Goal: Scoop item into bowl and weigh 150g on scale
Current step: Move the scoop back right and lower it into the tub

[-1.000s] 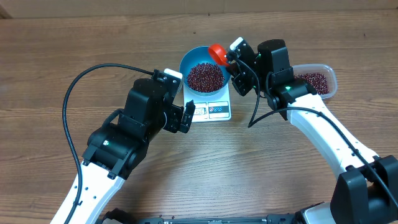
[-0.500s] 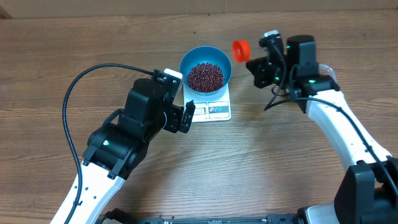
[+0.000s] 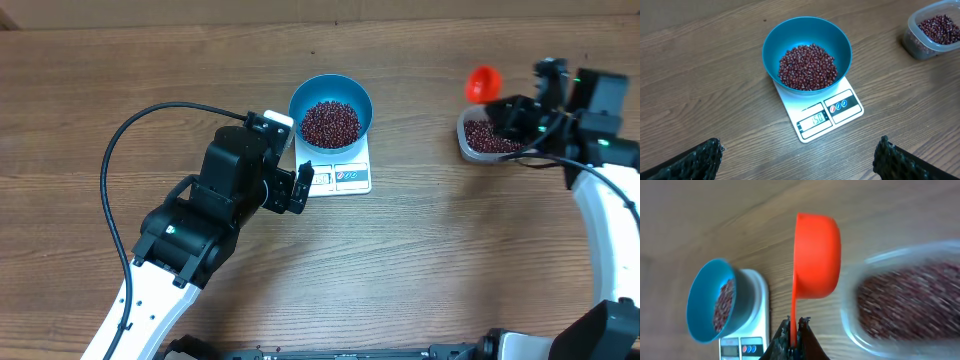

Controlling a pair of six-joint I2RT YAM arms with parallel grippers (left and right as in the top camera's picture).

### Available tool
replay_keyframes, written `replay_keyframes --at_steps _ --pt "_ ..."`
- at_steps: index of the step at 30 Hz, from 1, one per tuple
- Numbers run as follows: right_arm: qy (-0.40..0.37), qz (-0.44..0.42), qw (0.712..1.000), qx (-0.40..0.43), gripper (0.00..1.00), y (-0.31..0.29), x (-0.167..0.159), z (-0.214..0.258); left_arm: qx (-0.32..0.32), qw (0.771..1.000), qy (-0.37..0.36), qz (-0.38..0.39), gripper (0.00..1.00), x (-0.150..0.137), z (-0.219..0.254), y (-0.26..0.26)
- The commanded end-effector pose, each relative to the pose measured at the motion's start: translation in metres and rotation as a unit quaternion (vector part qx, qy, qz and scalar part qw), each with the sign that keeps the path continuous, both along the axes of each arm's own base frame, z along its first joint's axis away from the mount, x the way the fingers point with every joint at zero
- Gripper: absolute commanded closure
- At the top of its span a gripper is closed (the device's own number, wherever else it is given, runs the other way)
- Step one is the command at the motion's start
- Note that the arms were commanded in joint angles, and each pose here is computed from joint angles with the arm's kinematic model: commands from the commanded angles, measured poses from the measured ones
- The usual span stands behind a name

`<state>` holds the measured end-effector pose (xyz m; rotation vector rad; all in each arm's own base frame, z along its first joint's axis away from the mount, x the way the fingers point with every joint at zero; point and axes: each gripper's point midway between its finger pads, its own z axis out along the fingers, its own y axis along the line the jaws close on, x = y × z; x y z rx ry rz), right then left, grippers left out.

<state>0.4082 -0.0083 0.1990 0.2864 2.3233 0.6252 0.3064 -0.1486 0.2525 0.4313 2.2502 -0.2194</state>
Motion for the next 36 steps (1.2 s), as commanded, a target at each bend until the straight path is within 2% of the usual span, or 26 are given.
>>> replay_keyframes --at_steps 1,10,28,34,36 --pt "0.016 -0.062 0.998 0.028 0.96 -0.032 -0.007 0.005 -0.005 1.0 0.001 0.002 0.0 0.0 0.001 0.0" --pt "0.054 -0.119 0.991 0.0 0.96 -0.067 -0.013 -0.018 -0.005 1.0 0.001 0.002 0.0 0.0 0.001 0.0" --pt "0.132 -0.116 0.984 0.023 0.96 -0.063 -0.023 -0.075 -0.005 1.0 0.001 0.002 0.0 0.0 0.001 0.0" --pt "0.16 -0.115 0.98 0.03 0.78 -0.056 -0.038 -0.098 -0.005 1.0 0.001 0.002 0.0 0.0 0.001 0.0" --pt "0.162 -0.115 0.98 0.031 0.67 -0.055 -0.04 -0.104 -0.005 1.0 0.001 0.002 0.0 0.0 0.001 0.0"
